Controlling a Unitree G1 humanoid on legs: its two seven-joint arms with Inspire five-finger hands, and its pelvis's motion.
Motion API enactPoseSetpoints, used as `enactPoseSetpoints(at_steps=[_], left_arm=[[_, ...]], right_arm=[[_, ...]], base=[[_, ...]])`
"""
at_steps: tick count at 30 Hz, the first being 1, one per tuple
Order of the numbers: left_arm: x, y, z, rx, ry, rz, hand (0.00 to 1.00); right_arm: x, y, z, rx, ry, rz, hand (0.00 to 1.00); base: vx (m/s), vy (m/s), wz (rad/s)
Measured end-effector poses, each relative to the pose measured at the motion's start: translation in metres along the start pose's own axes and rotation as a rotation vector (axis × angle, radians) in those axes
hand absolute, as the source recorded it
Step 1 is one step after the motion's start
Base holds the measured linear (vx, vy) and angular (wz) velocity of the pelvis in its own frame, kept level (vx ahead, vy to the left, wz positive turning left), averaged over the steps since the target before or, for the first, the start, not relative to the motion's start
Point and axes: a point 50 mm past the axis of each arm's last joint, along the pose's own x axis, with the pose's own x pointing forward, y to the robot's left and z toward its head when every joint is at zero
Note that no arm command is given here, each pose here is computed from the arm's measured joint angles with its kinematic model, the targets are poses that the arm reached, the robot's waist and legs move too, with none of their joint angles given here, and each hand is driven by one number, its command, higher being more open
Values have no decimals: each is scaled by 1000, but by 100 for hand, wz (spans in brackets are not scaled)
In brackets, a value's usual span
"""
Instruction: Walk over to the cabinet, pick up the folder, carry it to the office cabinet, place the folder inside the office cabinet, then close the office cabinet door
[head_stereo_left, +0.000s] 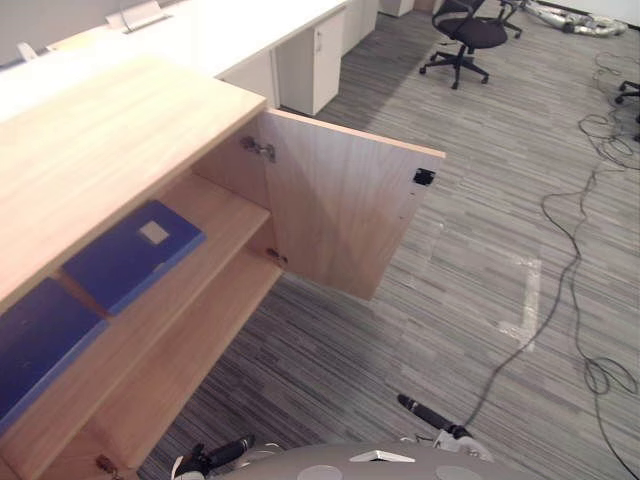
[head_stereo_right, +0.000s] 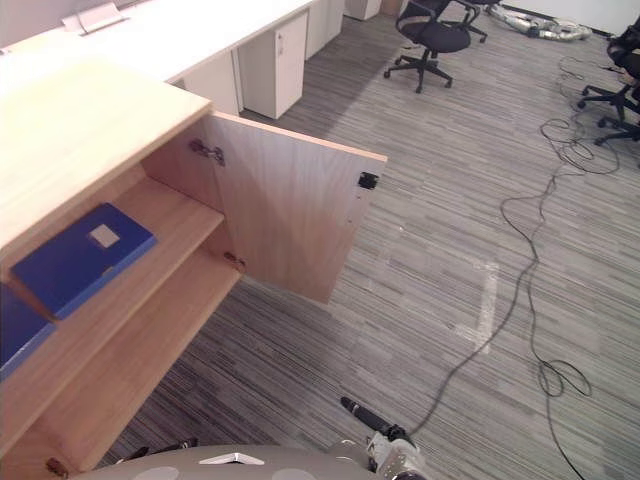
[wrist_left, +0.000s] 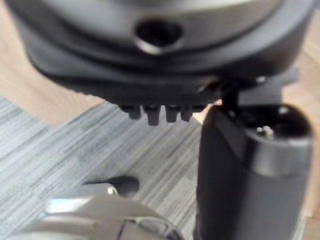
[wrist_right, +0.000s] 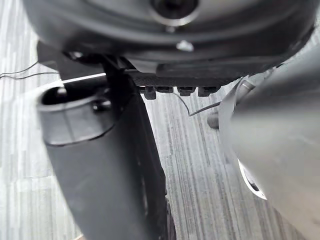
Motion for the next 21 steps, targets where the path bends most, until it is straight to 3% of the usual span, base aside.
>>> enactPoseSetpoints(at_steps=[7,10,17,21], left_arm=[[1,-3,7,49,-23,-11,100],[1,1,10,76,-32,-10,100],[1,-1,13,136,-61,-32,100],[1,0,13,138,-64,-40,100]], right_arm=[[1,-5,13,-70,-41,-3,100],[-2,5,46,-135,-172,33,100],[-43,26,192,-211,-666,60,100],[-74,46,248,-275,-868,86,100]], base=[[23,-86,11],[-39,56,0],[-69,74,7],[-92,2,7]])
